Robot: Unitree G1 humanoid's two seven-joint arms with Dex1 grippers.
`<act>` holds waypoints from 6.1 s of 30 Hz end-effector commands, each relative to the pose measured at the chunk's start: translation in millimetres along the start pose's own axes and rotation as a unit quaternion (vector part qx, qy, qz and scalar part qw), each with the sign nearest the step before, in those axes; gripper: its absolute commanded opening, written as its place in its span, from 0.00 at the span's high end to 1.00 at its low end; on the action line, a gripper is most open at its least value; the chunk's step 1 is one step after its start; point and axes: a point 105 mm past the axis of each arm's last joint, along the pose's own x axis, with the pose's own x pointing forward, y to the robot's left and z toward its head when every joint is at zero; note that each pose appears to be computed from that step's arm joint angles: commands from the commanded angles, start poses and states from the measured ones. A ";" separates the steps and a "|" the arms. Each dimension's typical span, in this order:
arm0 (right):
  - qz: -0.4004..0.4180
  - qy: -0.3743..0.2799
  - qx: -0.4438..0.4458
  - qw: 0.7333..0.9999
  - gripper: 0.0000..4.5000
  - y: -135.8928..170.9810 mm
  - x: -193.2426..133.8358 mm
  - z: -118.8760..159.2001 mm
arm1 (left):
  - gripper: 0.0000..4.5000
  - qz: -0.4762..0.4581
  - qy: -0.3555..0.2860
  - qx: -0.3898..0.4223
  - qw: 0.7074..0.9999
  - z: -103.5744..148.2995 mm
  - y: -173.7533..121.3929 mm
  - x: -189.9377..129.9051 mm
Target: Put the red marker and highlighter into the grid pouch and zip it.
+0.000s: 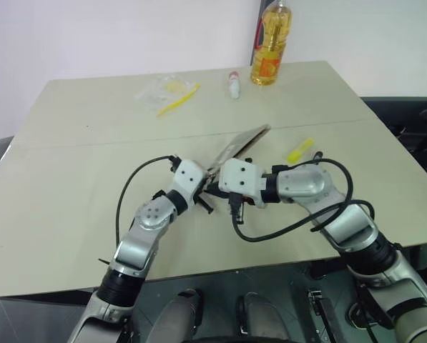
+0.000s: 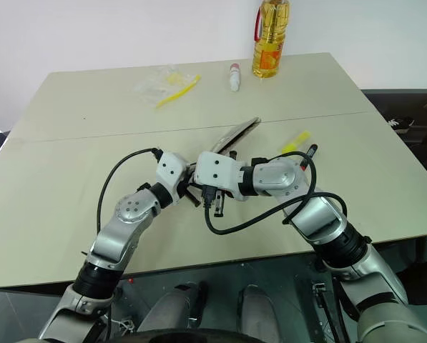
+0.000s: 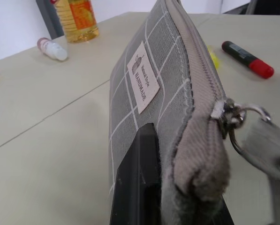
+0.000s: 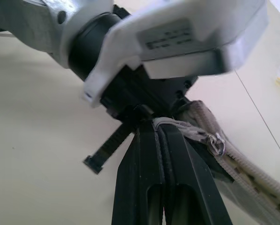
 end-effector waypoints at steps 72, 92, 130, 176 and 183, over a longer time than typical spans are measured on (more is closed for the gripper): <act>-0.298 0.106 0.021 0.948 0.93 -92.1 -118.9 -77.1 | 1.00 -0.002 -0.047 0.105 0.993 10.4 31.9 -32.7; -0.253 0.101 -0.021 0.962 0.93 -82.5 -104.5 -68.0 | 1.00 -0.025 -0.035 0.099 0.994 4.8 16.8 -33.2; -0.047 0.145 -0.287 0.946 0.93 -35.3 -64.4 -61.2 | 1.00 -0.158 -0.028 0.178 0.971 9.4 12.3 -41.9; -0.523 0.137 0.391 0.745 0.01 -134.1 -98.0 -188.3 | 1.00 0.047 0.017 0.098 0.994 -6.0 38.2 -24.7; -0.535 0.130 0.455 0.700 0.01 -137.3 -86.5 -200.8 | 1.00 0.035 0.016 0.097 0.995 -6.8 33.4 -23.5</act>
